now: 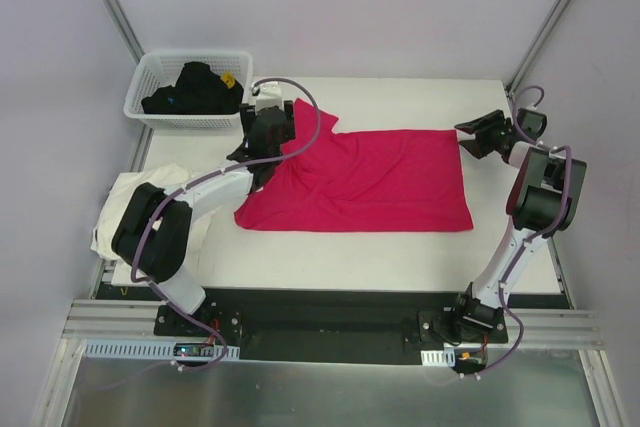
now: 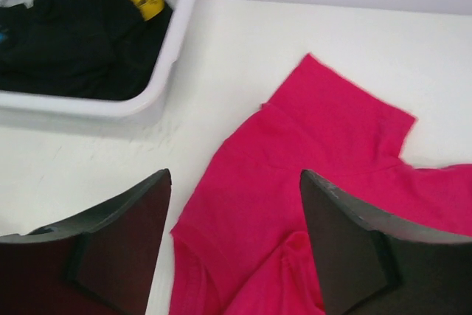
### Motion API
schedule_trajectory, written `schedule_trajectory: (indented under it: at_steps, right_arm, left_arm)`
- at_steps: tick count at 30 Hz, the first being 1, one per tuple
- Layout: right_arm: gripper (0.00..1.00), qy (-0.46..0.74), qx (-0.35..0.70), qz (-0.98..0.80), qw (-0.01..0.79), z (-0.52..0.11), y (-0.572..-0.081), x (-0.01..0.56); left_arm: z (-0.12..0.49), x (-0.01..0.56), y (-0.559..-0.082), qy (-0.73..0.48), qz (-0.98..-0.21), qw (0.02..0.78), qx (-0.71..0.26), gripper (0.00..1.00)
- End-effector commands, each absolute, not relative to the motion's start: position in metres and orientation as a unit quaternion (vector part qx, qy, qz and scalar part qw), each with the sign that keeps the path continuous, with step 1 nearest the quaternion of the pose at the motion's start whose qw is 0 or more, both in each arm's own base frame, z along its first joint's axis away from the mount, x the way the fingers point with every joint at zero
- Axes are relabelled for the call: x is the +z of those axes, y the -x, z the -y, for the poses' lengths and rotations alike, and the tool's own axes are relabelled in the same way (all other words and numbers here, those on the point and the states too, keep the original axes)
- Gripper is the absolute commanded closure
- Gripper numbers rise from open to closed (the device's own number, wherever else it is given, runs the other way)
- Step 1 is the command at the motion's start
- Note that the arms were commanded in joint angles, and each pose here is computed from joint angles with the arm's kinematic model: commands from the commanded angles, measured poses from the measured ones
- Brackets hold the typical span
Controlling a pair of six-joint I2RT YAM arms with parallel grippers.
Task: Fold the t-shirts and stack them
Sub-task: Fold the flattened tshirt in 1/3 of the way, then grap the side of the flattened tshirt furthest away from the robot with both arms
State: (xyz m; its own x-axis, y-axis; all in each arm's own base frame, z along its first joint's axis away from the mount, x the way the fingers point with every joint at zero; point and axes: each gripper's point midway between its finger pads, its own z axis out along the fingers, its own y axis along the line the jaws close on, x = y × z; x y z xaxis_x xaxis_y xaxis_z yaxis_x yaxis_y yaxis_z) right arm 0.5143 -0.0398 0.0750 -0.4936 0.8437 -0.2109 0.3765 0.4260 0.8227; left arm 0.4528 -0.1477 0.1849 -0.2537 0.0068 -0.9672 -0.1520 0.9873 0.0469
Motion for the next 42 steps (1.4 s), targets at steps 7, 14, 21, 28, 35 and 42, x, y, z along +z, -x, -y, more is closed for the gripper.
schedule_trajectory:
  at_steps: [7,14,21,28,35,42]
  right_arm:
    - [0.42,-0.380,0.370,-0.774,0.347,0.067,-0.550,0.077]
    - [0.43,-0.377,0.369,-0.778,0.341,0.074,-0.571,0.064]
    - [0.42,-0.378,0.373,-0.781,0.330,0.073,-0.580,0.053]
    - [0.43,-0.383,0.375,-0.786,0.308,0.062,-0.572,0.034]
    - [0.44,-0.387,0.378,-0.790,0.289,0.047,-0.561,0.017]
    - [0.46,-0.385,0.387,-0.790,0.280,0.025,-0.557,0.012]
  left_arm:
    - [0.196,0.255,-0.451,-0.085,-0.722,0.672,-0.144,0.17]
    - [0.209,0.269,-0.440,-0.119,-0.698,0.667,-0.234,0.16]
    - [0.210,0.269,-0.439,-0.119,-0.697,0.660,-0.253,0.16]
    - [0.201,0.271,-0.444,-0.103,-0.697,0.665,-0.249,0.16]
    - [0.189,0.274,-0.453,-0.075,-0.697,0.672,-0.240,0.16]
    - [0.179,0.268,-0.460,-0.055,-0.703,0.668,-0.239,0.16]
